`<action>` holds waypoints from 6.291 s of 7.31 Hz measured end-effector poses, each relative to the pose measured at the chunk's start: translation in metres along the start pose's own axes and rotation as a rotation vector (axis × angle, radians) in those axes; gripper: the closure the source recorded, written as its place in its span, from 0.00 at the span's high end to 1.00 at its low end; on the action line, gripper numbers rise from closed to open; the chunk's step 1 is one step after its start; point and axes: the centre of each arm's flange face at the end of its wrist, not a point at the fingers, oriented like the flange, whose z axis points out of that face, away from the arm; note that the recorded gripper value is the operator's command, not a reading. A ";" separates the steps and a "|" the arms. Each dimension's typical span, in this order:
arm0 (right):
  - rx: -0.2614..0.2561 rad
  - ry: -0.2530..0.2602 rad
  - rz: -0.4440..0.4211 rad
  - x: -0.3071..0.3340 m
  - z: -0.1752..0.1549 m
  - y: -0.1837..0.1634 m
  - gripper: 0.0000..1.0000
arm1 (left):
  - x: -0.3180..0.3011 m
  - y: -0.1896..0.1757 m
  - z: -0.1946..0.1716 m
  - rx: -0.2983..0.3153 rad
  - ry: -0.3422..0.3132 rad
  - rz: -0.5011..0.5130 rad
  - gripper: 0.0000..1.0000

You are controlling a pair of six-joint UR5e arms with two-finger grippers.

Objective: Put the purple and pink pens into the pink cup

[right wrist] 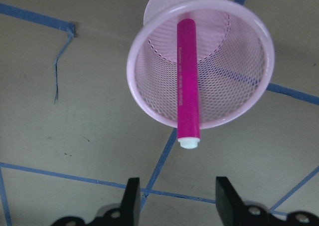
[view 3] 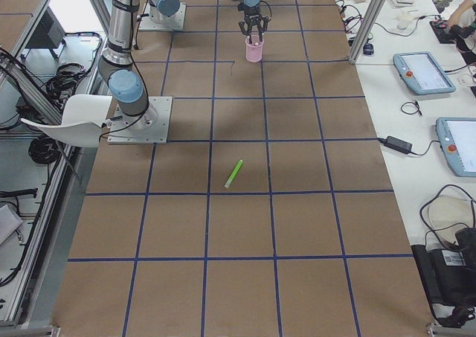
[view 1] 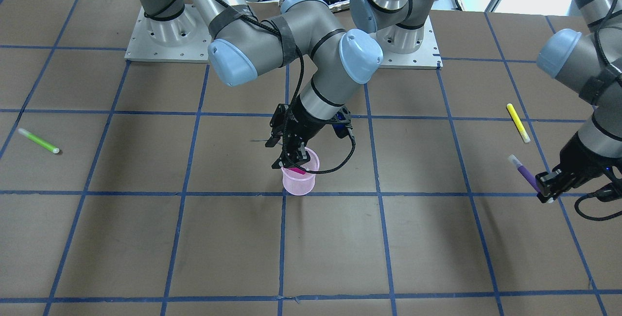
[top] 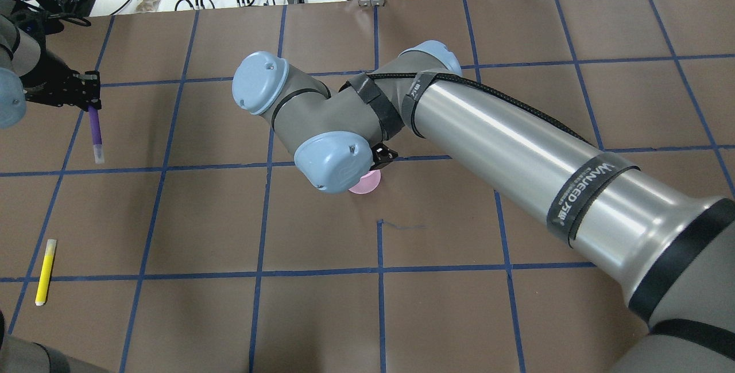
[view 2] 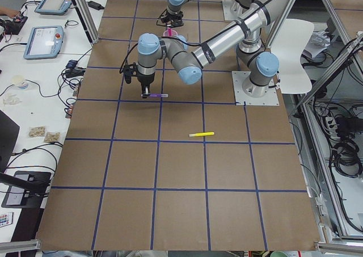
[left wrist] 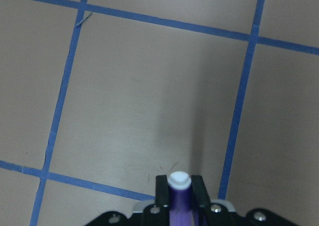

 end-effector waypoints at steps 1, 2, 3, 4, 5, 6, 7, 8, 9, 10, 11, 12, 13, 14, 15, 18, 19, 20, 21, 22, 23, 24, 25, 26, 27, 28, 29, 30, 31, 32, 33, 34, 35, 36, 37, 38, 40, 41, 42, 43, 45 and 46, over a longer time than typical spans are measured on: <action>0.047 0.001 0.041 0.004 -0.010 0.023 0.61 | 0.020 -0.003 -0.006 0.016 0.003 0.021 0.00; 0.104 -0.004 0.107 0.009 -0.018 0.062 0.64 | 0.055 -0.007 -0.013 0.045 0.007 0.036 0.00; 0.170 -0.007 0.186 0.010 -0.028 0.109 0.65 | 0.096 -0.009 -0.018 0.084 0.015 0.025 0.00; 0.221 -0.003 0.269 0.007 -0.037 0.159 0.65 | 0.138 -0.008 -0.021 0.124 0.031 -0.003 0.00; 0.244 -0.006 0.340 0.000 -0.043 0.205 0.65 | 0.177 -0.004 -0.027 0.161 0.054 -0.035 0.00; 0.260 -0.015 0.395 -0.010 -0.048 0.241 0.65 | 0.216 0.004 -0.035 0.194 0.080 -0.061 0.00; 0.274 -0.029 0.449 -0.023 -0.055 0.267 0.64 | 0.257 0.018 -0.045 0.221 0.108 -0.084 0.00; 0.279 -0.050 0.532 -0.033 -0.059 0.282 0.65 | 0.295 0.033 -0.051 0.246 0.129 -0.106 0.00; 0.291 -0.080 0.659 -0.037 -0.060 0.287 0.66 | 0.331 0.050 -0.055 0.268 0.133 -0.132 0.00; 0.319 -0.116 0.808 -0.039 -0.062 0.287 0.72 | 0.366 0.070 -0.057 0.284 0.124 -0.148 0.00; 0.355 -0.159 0.975 -0.040 -0.065 0.285 0.78 | 0.392 0.089 -0.060 0.294 0.117 -0.160 0.00; 0.377 -0.190 1.126 -0.042 -0.070 0.285 0.86 | 0.409 0.107 -0.059 0.289 0.115 -0.178 0.00; 0.386 -0.212 1.272 -0.044 -0.074 0.289 1.00 | 0.420 0.123 -0.051 0.284 0.107 -0.193 0.00; 0.384 -0.239 1.450 -0.048 -0.079 0.297 1.00 | 0.429 0.139 -0.043 0.302 0.103 -0.197 0.00; 0.373 -0.272 1.622 -0.052 -0.077 0.310 1.00 | 0.437 0.150 -0.041 0.330 0.110 -0.195 0.00; 0.357 -0.311 1.851 -0.067 -0.080 0.330 1.00 | 0.448 0.175 -0.031 0.334 0.105 -0.188 0.00; 0.364 -0.307 1.871 -0.081 -0.084 0.330 1.00 | 0.447 0.182 -0.024 0.328 0.090 -0.185 0.00; 0.381 -0.314 1.878 -0.088 -0.084 0.328 1.00 | 0.446 0.186 -0.020 0.324 0.080 -0.182 0.00; 0.415 -0.332 1.879 -0.088 -0.084 0.326 1.00 | 0.446 0.188 -0.017 0.321 0.074 -0.181 0.00; 0.433 -0.337 1.884 -0.087 -0.084 0.328 1.00 | 0.446 0.189 -0.016 0.319 0.071 -0.180 0.21; 0.430 -0.332 1.891 -0.086 -0.083 0.330 1.00 | 0.448 0.191 -0.016 0.319 0.072 -0.176 0.47; 0.427 -0.329 1.896 -0.086 -0.082 0.331 1.00 | 0.452 0.195 -0.016 0.317 0.077 -0.176 0.59; 0.426 -0.328 1.898 -0.086 -0.082 0.331 1.00 | 0.456 0.199 -0.016 0.315 0.082 -0.186 0.85; 0.424 -0.329 1.897 -0.086 -0.081 0.331 1.00 | 0.458 0.200 -0.016 0.314 0.086 -0.195 1.00; 0.422 -0.331 1.893 -0.086 -0.080 0.330 1.00 | 0.458 0.201 -0.016 0.313 0.087 -0.199 1.00; 0.421 -0.333 1.888 -0.086 -0.079 0.329 1.00 | 0.458 0.201 -0.016 0.313 0.089 -0.199 1.00; 0.420 -0.333 1.884 -0.084 -0.078 0.329 1.00 | 0.459 0.201 -0.017 0.315 0.092 -0.199 1.00; 0.416 -0.336 1.879 -0.080 -0.075 0.328 1.00 | 0.459 0.201 -0.019 0.317 0.095 -0.198 1.00; 0.417 -0.334 1.878 -0.070 -0.072 0.329 1.00 | 0.458 0.199 -0.020 0.320 0.097 -0.200 1.00; 0.425 -0.323 1.880 -0.056 -0.072 0.333 1.00 | 0.456 0.196 -0.022 0.320 0.098 -0.202 1.00; 0.427 -0.320 1.880 -0.046 -0.074 0.335 1.00 | 0.448 0.187 -0.024 0.307 0.090 -0.203 1.00; 0.424 -0.325 1.879 -0.044 -0.074 0.334 1.00 | 0.432 0.167 -0.028 0.275 0.084 -0.191 1.00; 0.419 -0.332 1.878 -0.044 -0.072 0.332 1.00 | 0.406 0.134 -0.037 0.220 0.092 -0.164 1.00; 0.416 -0.336 1.876 -0.045 -0.071 0.331 1.00 | 0.374 0.101 -0.050 0.142 0.083 -0.139 1.00; 0.414 -0.338 1.874 -0.045 -0.070 0.331 1.00 | 0.343 0.075 -0.066 0.065 0.057 -0.100 1.00; 0.415 -0.339 1.873 -0.046 -0.070 0.330 1.00 | 0.320 0.061 -0.085 0.011 0.042 -0.010 1.00; 0.415 -0.336 1.871 -0.046 -0.071 0.330 1.00 | 0.285 0.062 -0.116 -0.123 0.088 0.165 1.00; 0.403 -0.324 1.871 -0.048 -0.072 0.332 1.00 | 0.265 0.066 -0.131 -0.153 0.110 0.169 1.00; 0.384 -0.307 1.872 -0.050 -0.072 0.334 1.00 | 0.251 0.072 -0.140 -0.169 0.115 0.162 1.00; 0.377 -0.300 1.873 -0.050 -0.072 0.334 1.00 | 0.242 0.077 -0.146 -0.183 0.115 0.159 1.00; 0.379 -0.300 1.873 -0.050 -0.073 0.334 1.00 | 0.233 0.096 -0.153 -0.202 0.061 0.205 1.00; 0.381 -0.300 1.873 -0.050 -0.073 0.334 1.00 | 0.231 0.109 -0.161 -0.199 0.059 0.222 1.00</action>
